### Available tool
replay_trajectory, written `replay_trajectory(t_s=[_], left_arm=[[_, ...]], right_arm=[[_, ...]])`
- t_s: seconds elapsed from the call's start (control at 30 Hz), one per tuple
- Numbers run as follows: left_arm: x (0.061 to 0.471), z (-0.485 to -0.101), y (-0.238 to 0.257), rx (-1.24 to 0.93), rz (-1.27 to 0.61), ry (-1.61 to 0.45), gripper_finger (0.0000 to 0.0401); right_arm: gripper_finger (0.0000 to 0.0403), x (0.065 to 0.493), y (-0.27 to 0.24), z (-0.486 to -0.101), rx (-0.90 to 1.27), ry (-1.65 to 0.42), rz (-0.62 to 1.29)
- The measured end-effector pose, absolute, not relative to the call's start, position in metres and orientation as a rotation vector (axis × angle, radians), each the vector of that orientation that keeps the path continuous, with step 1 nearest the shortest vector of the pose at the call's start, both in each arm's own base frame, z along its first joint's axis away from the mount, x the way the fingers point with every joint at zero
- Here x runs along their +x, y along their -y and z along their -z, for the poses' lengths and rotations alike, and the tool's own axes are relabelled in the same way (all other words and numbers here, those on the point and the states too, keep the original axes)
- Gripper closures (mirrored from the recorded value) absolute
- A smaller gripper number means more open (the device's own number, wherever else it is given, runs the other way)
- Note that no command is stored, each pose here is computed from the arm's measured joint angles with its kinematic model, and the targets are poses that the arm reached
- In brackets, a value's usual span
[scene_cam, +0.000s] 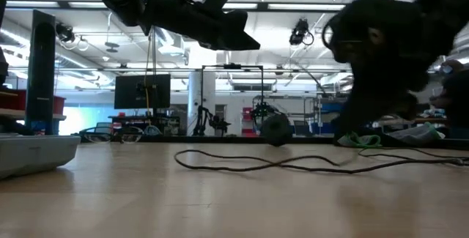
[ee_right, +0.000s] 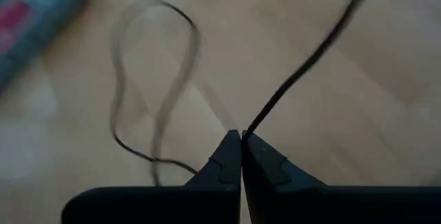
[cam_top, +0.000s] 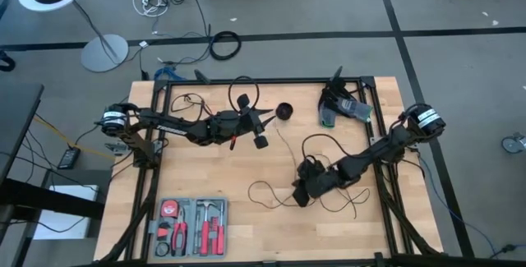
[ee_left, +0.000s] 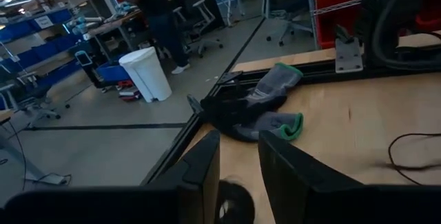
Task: Coil cords
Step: Uncoil the black wire from the black spool
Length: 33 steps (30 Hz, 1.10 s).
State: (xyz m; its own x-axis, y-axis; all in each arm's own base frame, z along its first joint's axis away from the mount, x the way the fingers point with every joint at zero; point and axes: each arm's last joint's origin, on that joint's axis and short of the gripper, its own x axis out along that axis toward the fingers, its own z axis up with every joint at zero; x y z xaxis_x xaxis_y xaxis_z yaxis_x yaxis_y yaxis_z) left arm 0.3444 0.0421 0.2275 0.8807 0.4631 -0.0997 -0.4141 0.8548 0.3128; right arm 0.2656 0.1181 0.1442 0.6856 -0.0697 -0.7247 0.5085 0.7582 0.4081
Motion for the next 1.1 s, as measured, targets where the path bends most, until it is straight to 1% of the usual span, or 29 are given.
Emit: replay_trajectory(t_s=[0.33, 0.5, 0.63, 0.87, 1.1], left_arm=[[0.344, -0.228, -0.042, 0.286, -0.465, -0.169, 0.0295], [0.345, -0.228, -0.038, 0.286, -0.453, -0.164, 0.0295], [0.346, -0.227, -0.032, 0.260, -0.419, -0.162, 0.0295], [0.346, -0.218, -0.016, 0.214, -0.237, -0.231, 0.0295], [0.344, -0.209, 0.007, 0.274, -0.138, -0.318, 0.0295]], right_arm=[[0.0403, 0.232, -0.143, -0.133, 0.703, -0.859, 0.497], [0.0403, 0.227, -0.151, -0.134, 0.697, -0.816, 0.505], [0.0402, 0.229, -0.151, -0.136, 0.663, -0.742, 0.513], [0.0401, 0.241, -0.136, -0.138, 0.623, -0.698, 0.538], [0.0401, 0.264, -0.121, -0.147, 0.562, -0.603, 0.463]])
